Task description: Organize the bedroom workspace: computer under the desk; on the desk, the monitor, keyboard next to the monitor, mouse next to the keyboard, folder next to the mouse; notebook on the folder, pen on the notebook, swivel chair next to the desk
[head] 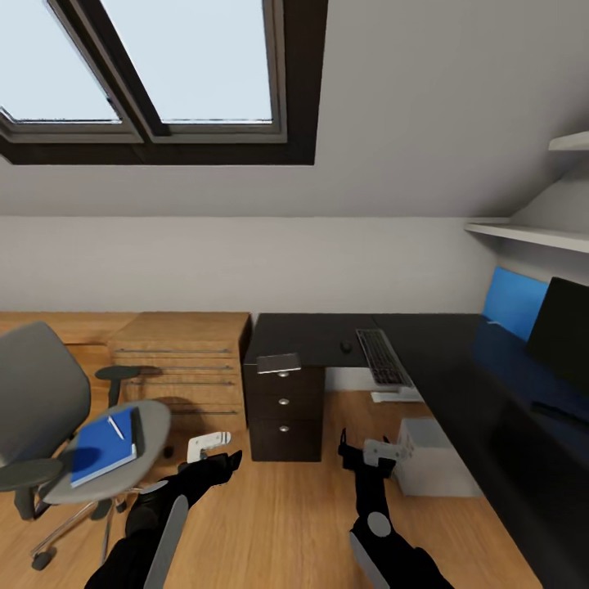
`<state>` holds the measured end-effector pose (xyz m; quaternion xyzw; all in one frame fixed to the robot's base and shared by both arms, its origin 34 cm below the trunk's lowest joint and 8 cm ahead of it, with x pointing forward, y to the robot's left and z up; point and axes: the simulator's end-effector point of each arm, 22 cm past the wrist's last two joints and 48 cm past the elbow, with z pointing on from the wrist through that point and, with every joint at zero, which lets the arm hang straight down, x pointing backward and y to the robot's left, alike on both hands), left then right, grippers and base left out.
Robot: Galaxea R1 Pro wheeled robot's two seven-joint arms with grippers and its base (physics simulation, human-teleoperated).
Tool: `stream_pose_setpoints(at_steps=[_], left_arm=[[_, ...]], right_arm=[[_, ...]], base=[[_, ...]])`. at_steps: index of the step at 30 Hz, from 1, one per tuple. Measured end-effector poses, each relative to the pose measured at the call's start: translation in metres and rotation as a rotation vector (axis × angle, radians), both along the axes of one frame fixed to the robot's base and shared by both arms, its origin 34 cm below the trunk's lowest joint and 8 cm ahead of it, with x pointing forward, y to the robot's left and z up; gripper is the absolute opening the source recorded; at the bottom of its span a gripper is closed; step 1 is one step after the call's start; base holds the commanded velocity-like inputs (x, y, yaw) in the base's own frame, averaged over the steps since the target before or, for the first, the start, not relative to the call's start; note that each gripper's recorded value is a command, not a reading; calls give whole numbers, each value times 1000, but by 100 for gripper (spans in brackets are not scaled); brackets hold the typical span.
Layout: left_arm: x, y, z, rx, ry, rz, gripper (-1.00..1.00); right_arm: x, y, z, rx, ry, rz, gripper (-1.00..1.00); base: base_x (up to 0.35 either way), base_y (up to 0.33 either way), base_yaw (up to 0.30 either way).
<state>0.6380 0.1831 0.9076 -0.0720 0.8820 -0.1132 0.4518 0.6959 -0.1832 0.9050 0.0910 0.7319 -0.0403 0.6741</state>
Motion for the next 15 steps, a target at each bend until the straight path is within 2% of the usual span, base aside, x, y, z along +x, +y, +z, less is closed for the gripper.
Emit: stream_pose_setpoints(at_steps=[1, 2, 3, 4, 7, 8, 11, 13, 15], left_arm=[[0, 0, 0, 0, -1, 0, 100], [0, 0, 0, 0, -1, -1, 100], [0, 0, 1, -1, -2, -1, 100], [0, 0, 1, -2, -3, -1, 100], [0, -1, 2, -3, -3, -2, 100], [0, -1, 1, -3, -2, -3, 100], [0, -2, 1, -3, -2, -4, 100], [0, -3, 1, -4, -1, -5, 100], [-1, -5, -2, -4, 6, -7, 100]], right_arm=[[0, -9, -5, 56, 16, -34, 100], [0, -12, -8, 84, 25, -48, 100], [14, -30, -20, 281, 94, -77, 100], [25, -46, -24, 437, 131, -97, 100], [35, -72, -29, 645, 163, -145, 100], [40, -100, -29, 870, 154, -218, 100], [42, -131, -27, 1025, 117, -289, 100], [42, -142, -25, 1060, 99, -308, 100], [44, -140, -23, 1044, 97, -291, 100]], base=[[249, 237, -2], [247, 233, -1], [244, 228, -1], [243, 225, 0], [225, 198, 0], [174, 121, 0], [128, 53, 0], [122, 9, 0], [153, -58, 0]])
